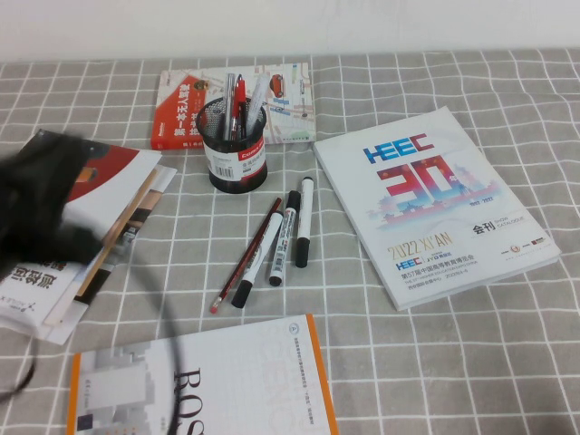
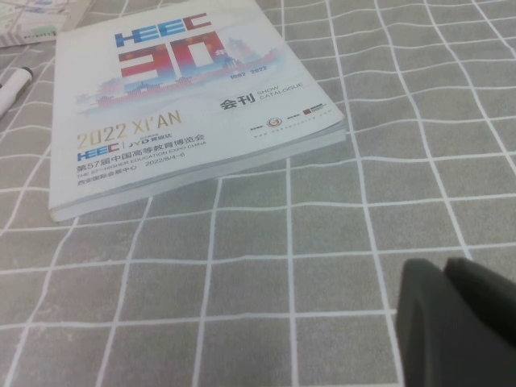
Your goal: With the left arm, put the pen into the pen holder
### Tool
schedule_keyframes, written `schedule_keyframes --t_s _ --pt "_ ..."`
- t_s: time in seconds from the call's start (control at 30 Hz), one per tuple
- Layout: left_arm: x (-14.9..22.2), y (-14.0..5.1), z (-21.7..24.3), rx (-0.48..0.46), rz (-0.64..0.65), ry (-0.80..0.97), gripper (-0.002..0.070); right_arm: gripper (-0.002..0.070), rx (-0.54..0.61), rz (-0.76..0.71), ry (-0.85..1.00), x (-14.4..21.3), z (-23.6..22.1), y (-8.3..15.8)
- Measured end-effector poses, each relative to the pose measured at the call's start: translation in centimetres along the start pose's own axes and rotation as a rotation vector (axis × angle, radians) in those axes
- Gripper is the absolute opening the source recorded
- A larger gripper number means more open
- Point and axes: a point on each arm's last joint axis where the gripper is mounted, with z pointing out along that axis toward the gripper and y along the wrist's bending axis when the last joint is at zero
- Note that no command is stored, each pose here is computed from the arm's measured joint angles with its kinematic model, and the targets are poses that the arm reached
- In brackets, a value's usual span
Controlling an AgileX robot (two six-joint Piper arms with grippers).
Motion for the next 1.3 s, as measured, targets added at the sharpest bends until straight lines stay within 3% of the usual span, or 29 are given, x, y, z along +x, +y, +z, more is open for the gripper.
schedule_keyframes --t_s 0.2,0.4,0.97,1.2,1.3 --pt "3.0 0.2 -5.3 -0.094 -0.035 -0.019 0.0 -0.0015 0.007 -0.015 0.0 0.0 0.0 -0.1" --pt "5.8 0.0 -8.5 -0.103 -0.126 -0.092 0.0 -0.0015 0.008 -0.018 0.0 0.0 0.0 -0.1" --pt "8.5 0.2 -8.8 -0.128 -0.144 -0.034 0.0 -0.0015 0.008 -0.02 0.0 0.0 0.0 -0.1" --pt "10.0 1.5 -10.5 -0.31 -0.21 0.082 0.0 -0.0015 0.008 -0.02 0.0 0.0 0.0 -0.1" --pt "10.3 1.4 -11.7 -0.319 -0.177 0.075 0.0 -0.0015 0.008 -0.02 0.0 0.0 0.0 -0.1"
